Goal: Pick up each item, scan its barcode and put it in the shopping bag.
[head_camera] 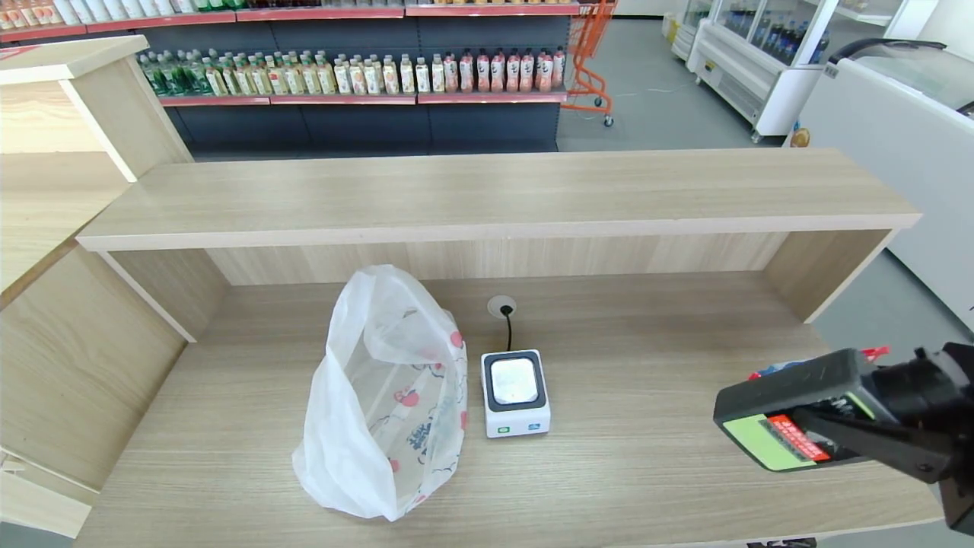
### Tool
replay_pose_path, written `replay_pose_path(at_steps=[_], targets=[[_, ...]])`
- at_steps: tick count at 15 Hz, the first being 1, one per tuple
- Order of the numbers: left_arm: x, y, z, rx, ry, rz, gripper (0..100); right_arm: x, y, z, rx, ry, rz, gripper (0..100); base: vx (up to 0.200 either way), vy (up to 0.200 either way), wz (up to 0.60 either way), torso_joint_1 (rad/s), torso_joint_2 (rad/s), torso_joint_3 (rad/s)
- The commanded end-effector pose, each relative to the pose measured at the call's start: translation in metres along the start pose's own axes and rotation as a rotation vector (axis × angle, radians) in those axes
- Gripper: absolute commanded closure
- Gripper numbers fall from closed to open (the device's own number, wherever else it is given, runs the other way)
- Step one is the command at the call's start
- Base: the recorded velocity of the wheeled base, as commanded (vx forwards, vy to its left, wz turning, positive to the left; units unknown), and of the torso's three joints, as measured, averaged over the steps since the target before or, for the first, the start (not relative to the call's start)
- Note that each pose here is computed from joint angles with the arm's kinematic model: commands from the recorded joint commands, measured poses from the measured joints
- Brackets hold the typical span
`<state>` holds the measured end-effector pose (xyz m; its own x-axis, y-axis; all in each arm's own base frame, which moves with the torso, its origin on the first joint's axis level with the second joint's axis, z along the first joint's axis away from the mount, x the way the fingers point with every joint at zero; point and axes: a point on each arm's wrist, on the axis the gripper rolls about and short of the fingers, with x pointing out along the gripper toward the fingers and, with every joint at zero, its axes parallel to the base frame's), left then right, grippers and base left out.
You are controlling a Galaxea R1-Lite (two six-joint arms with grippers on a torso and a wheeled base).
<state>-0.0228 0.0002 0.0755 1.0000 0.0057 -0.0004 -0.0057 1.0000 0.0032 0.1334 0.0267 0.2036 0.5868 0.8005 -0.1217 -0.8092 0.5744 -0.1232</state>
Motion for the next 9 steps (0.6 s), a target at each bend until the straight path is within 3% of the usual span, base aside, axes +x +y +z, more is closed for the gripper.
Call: replay_pose_path(at_steps=[1, 3, 4, 6, 9], targets=[[0.000, 0.000, 0.000, 0.000, 0.000, 0.000, 0, -0.001, -0.009, -0.002, 0.561, 0.018, -0.197, 100, 0.000, 0.000, 0.00, 0.000, 0.00, 0.000], [0.000, 0.000, 0.000, 0.000, 0.000, 0.000, 0, 0.010, -0.012, -0.005, 0.885, 0.016, -0.245, 100, 0.000, 0.000, 0.00, 0.000, 0.00, 0.000], [0.000, 0.000, 0.000, 0.000, 0.000, 0.000, 0, 0.014, -0.014, -0.008, 0.970, 0.029, -0.242, 100, 0.000, 0.000, 0.00, 0.000, 0.00, 0.000], [0.000, 0.000, 0.000, 0.000, 0.000, 0.002, 0, 0.019, -0.015, -0.018, 1.028, 0.089, -0.251, 100, 0.000, 0.000, 0.00, 0.000, 0.00, 0.000], [0.000, 0.000, 0.000, 0.000, 0.000, 0.002, 0, 0.020, -0.015, -0.020, 1.041, 0.105, -0.256, 100, 0.000, 0.000, 0.00, 0.000, 0.00, 0.000]])
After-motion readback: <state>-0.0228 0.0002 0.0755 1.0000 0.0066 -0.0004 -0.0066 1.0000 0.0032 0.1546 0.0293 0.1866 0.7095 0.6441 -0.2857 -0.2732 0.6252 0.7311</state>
